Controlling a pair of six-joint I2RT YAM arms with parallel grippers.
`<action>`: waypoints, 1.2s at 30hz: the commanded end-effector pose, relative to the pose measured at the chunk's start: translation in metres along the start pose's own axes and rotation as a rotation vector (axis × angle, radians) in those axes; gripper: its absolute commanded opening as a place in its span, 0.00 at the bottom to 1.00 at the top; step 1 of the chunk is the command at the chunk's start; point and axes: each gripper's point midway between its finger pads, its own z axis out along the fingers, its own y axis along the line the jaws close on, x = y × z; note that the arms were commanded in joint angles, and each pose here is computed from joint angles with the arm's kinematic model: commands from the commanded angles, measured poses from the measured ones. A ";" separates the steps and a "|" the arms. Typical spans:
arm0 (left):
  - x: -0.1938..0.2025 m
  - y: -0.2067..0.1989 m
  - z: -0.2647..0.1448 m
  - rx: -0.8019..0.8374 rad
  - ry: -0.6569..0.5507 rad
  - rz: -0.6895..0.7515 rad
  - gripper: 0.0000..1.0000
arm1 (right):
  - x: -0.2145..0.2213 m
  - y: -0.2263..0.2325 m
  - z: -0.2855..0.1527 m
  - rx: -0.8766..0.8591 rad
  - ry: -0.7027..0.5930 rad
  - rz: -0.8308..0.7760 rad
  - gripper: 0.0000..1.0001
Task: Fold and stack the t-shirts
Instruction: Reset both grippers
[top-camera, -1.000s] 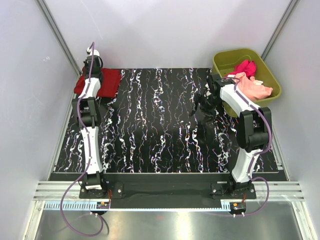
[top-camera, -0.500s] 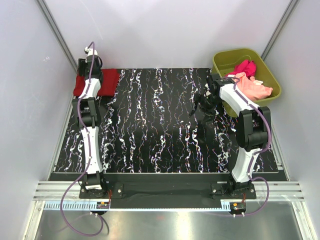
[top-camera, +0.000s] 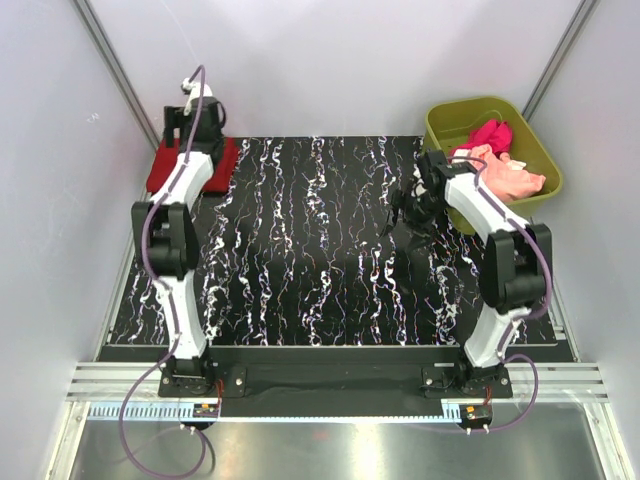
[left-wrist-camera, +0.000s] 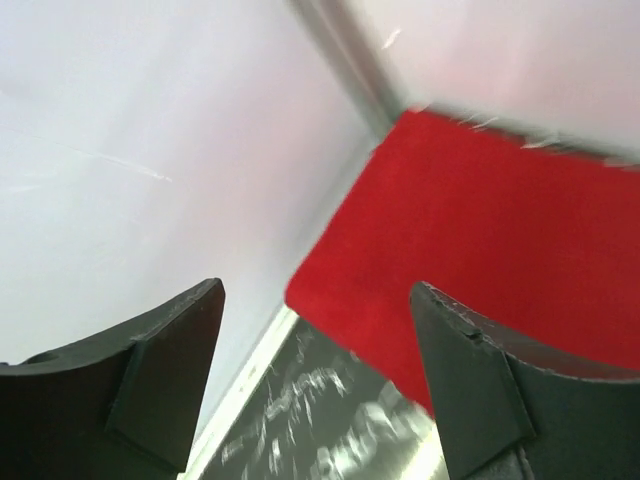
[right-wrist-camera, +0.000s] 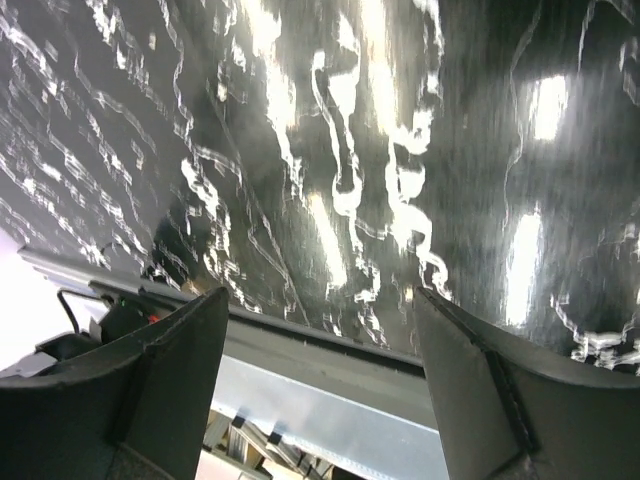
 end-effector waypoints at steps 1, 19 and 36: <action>-0.049 -0.011 -0.092 0.139 -0.063 -0.158 0.81 | 0.015 0.012 -0.036 -0.050 -0.097 -0.045 0.82; 0.184 -0.040 -0.488 1.436 0.407 -0.622 0.97 | 0.152 -0.036 -0.019 -0.486 -0.390 0.355 1.00; 0.169 0.061 -0.590 2.320 0.199 -1.168 0.99 | 0.173 -0.018 -0.027 -0.840 -0.471 0.232 1.00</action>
